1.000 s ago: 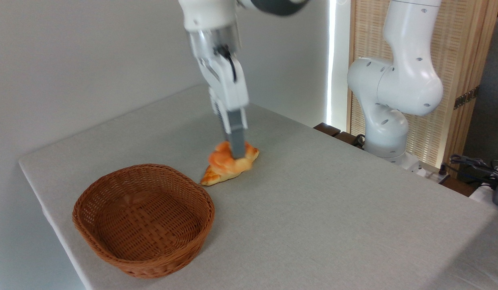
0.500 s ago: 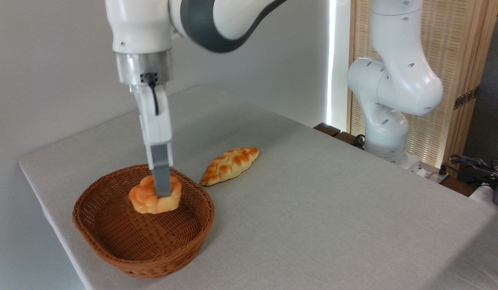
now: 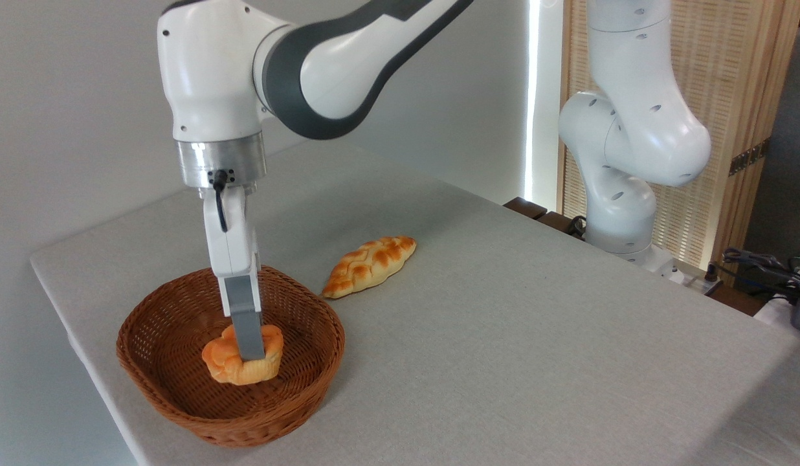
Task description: Put bread into the basket
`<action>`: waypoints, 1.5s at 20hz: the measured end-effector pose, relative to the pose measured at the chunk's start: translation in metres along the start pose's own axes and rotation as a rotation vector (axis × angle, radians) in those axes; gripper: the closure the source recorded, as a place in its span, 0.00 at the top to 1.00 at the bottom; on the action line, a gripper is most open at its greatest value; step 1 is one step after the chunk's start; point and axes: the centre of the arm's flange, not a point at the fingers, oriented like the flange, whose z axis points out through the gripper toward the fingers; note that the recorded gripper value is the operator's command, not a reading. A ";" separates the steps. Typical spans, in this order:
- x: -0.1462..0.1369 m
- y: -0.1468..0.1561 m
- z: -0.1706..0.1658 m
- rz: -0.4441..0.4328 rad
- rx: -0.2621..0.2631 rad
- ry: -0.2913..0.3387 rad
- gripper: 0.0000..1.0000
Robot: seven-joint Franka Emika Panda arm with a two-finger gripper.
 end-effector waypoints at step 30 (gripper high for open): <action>-0.081 0.007 -0.126 -0.342 -0.179 0.064 1.00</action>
